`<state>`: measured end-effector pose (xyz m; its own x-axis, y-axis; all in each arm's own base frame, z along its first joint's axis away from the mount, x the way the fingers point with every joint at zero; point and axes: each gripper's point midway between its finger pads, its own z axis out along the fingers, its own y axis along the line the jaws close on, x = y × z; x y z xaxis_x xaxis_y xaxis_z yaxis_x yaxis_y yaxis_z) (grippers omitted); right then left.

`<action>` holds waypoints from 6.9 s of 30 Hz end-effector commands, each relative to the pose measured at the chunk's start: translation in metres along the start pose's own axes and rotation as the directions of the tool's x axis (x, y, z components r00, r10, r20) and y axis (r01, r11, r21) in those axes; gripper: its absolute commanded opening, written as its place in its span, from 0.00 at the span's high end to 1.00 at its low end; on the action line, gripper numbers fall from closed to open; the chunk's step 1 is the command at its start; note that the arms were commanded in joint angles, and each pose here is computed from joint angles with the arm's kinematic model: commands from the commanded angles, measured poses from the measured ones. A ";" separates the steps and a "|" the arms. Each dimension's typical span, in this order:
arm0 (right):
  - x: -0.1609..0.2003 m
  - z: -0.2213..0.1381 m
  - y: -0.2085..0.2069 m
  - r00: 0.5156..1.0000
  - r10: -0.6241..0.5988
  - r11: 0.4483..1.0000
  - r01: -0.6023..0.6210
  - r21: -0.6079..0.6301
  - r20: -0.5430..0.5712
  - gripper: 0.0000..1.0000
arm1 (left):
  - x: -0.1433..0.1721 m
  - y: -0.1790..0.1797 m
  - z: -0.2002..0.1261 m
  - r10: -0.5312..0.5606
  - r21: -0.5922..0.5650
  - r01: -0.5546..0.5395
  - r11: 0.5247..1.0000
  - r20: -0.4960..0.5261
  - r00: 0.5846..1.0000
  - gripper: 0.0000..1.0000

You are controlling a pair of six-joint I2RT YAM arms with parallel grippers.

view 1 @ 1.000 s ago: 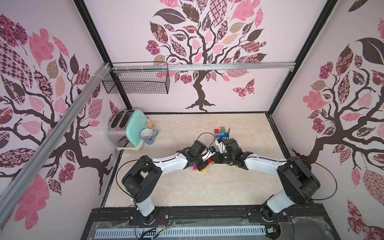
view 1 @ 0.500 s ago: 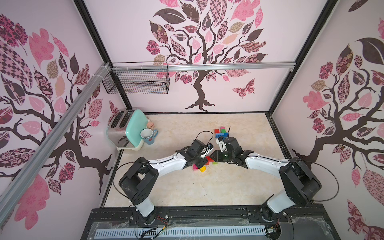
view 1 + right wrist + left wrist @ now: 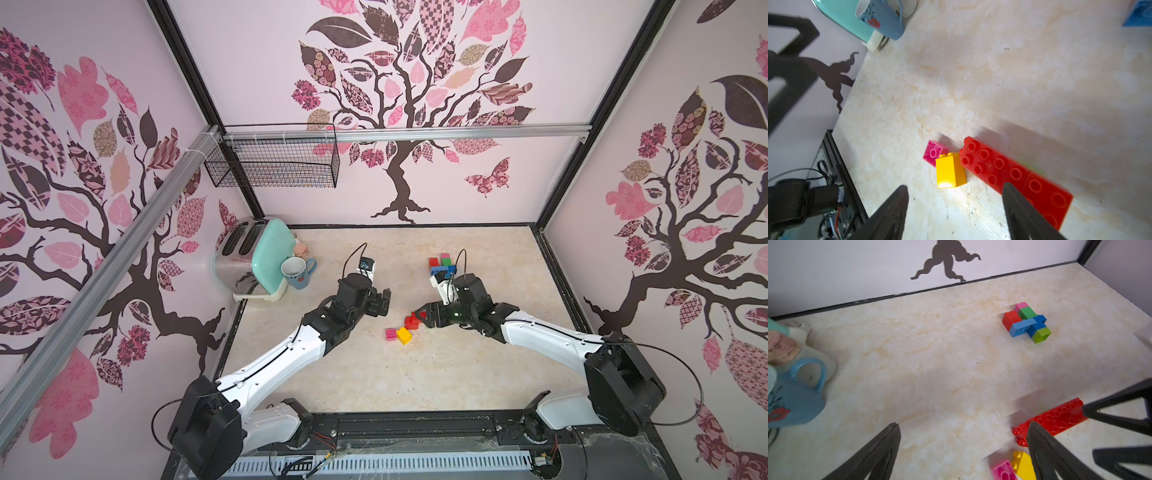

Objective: Assemble the number 4 with lego
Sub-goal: Assemble the lego brick with the lego brick, then pick up the lego brick from the center of the board, then assemble the lego brick with the lego brick.

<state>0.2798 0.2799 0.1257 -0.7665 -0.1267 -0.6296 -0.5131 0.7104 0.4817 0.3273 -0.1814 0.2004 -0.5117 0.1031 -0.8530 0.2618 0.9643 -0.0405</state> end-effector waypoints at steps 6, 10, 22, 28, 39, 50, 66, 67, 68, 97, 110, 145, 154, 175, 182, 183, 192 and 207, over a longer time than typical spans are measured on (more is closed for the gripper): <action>0.043 0.021 0.009 0.971 -0.188 0.977 0.200 0.071 -0.147 0.15 | 0.005 0.044 -0.023 -0.223 -0.231 0.217 0.949 0.000 0.975 0.02; 0.058 0.036 0.013 0.942 -0.270 0.956 0.287 0.059 -0.200 0.16 | -0.003 0.040 -0.032 -0.221 -0.183 0.223 0.957 0.031 0.975 0.02; 0.056 0.064 0.013 0.933 -0.283 0.947 0.308 0.087 -0.220 0.31 | 0.013 0.030 -0.028 -0.216 -0.107 0.215 0.971 -0.005 0.976 0.02; 0.061 0.074 0.011 0.928 -0.295 0.938 0.327 0.118 -0.228 0.40 | 0.017 0.031 -0.029 -0.276 -0.114 0.274 0.955 -0.010 0.961 0.02; 0.066 0.088 -0.004 0.903 -0.350 0.888 0.404 0.220 -0.248 0.52 | 0.055 0.026 -0.017 -0.313 -0.127 0.294 0.947 -0.179 0.933 0.02; 0.051 0.057 0.011 0.889 -0.445 0.866 0.458 0.202 -0.107 0.78 | 0.079 -0.038 -0.009 -0.214 0.147 0.321 0.936 -0.487 0.847 0.02; 0.016 -0.007 0.075 0.700 -0.553 0.801 0.596 0.057 0.452 0.87 | 0.069 -0.112 -0.034 -0.095 0.463 0.499 0.733 -0.657 0.748 0.15; 0.014 -0.011 0.079 0.683 -0.548 0.796 0.604 0.048 0.482 0.88 | 0.070 -0.113 -0.033 -0.096 0.462 0.506 0.729 -0.662 0.743 0.17; 0.013 -0.013 0.081 0.673 -0.543 0.793 0.608 0.043 0.502 0.88 | 0.070 -0.115 -0.032 -0.093 0.468 0.509 0.722 -0.665 0.741 0.19; 0.028 -0.005 0.073 0.702 -0.547 0.795 0.606 0.022 0.457 0.58 | 0.067 -0.107 -0.031 -0.019 0.483 0.408 0.774 -0.628 0.778 1.00; 0.018 -0.046 0.024 0.824 -0.345 0.938 0.294 0.182 0.450 0.01 | 0.053 -0.067 0.002 -0.034 0.306 0.211 0.928 -0.496 0.867 1.00; -0.030 -0.097 -0.152 0.820 0.273 0.816 -0.475 0.331 0.503 0.00 | 0.036 -0.182 0.031 0.697 0.520 -0.629 0.578 0.086 0.712 1.00; -0.025 -0.091 -0.157 0.810 0.407 0.848 -0.507 0.155 0.423 0.01 | 0.061 -0.189 0.062 0.835 0.595 -0.691 0.410 0.060 0.547 1.00; -0.023 -0.094 -0.150 0.844 0.361 0.875 -0.454 0.170 0.396 0.01 | 0.063 -0.189 0.076 0.866 0.685 -0.634 0.360 0.007 0.500 1.00; -0.022 -0.094 -0.149 0.856 0.347 0.881 -0.437 0.180 0.383 0.00 | 0.064 -0.192 0.083 0.869 0.675 -0.647 0.354 0.019 0.495 1.00; -0.023 -0.094 -0.149 0.857 0.345 0.882 -0.436 0.180 0.383 0.01 | 0.065 -0.192 0.084 0.871 0.675 -0.649 0.352 0.018 0.492 1.00; -0.022 -0.093 -0.148 0.859 0.347 0.884 -0.433 0.175 0.375 0.01 | 0.078 -0.193 0.088 0.895 0.709 -0.645 0.286 0.043 0.444 1.00; -0.023 -0.092 -0.147 0.863 0.346 0.888 -0.428 0.167 0.368 0.01 | 0.075 -0.182 0.094 0.897 0.695 -0.648 0.313 0.007 0.441 1.00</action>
<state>0.3290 0.1116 0.1075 -0.7129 0.3990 -0.5767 -0.0288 0.8050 0.5925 0.3075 -0.3692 0.0862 0.0189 0.9153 -0.4022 0.9874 0.0461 0.1514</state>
